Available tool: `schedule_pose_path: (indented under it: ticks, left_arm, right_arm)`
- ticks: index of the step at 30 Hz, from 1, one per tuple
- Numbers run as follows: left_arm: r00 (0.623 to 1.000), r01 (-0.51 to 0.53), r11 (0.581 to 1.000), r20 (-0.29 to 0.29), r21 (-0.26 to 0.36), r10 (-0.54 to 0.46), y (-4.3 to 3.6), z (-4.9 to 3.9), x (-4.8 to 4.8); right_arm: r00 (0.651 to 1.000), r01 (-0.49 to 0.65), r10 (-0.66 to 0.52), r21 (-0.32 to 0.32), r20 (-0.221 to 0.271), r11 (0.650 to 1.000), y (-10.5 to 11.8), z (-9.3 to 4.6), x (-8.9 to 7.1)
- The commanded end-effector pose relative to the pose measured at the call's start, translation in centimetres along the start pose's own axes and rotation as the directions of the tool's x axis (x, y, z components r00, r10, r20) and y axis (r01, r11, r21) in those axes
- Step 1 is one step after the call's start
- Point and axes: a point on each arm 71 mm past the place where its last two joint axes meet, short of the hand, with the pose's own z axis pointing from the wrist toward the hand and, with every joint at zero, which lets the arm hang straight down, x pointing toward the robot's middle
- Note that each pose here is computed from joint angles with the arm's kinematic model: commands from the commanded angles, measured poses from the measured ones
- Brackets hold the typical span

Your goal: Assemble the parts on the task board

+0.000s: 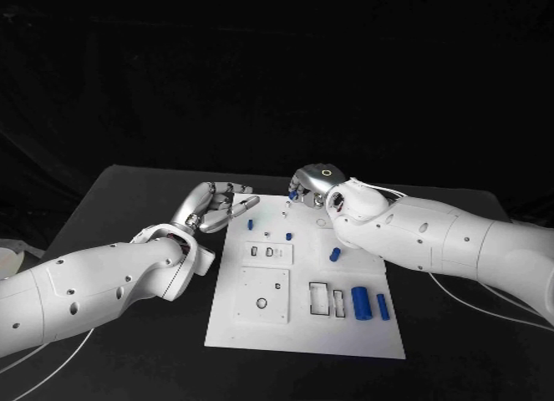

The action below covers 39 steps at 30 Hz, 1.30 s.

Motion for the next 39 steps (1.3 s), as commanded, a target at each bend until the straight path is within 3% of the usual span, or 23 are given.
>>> schedule_pose_path:
  ticks: [1, 39]
  left_arm:
    - [1.0, 0.003, 1.0, -0.007, 0.019, -0.003, -0.33, 0.09, 0.08]
    - [1.0, 0.002, 1.0, -0.003, 0.024, -0.002, -0.47, 0.25, -0.07]
  right_arm:
    - [1.0, 0.018, -0.018, -0.014, -0.017, 1.0, 0.2, 0.1, 0.2]
    - [0.998, 0.036, -0.036, -0.009, -0.061, 0.999, 0.9, 1.0, 1.5]
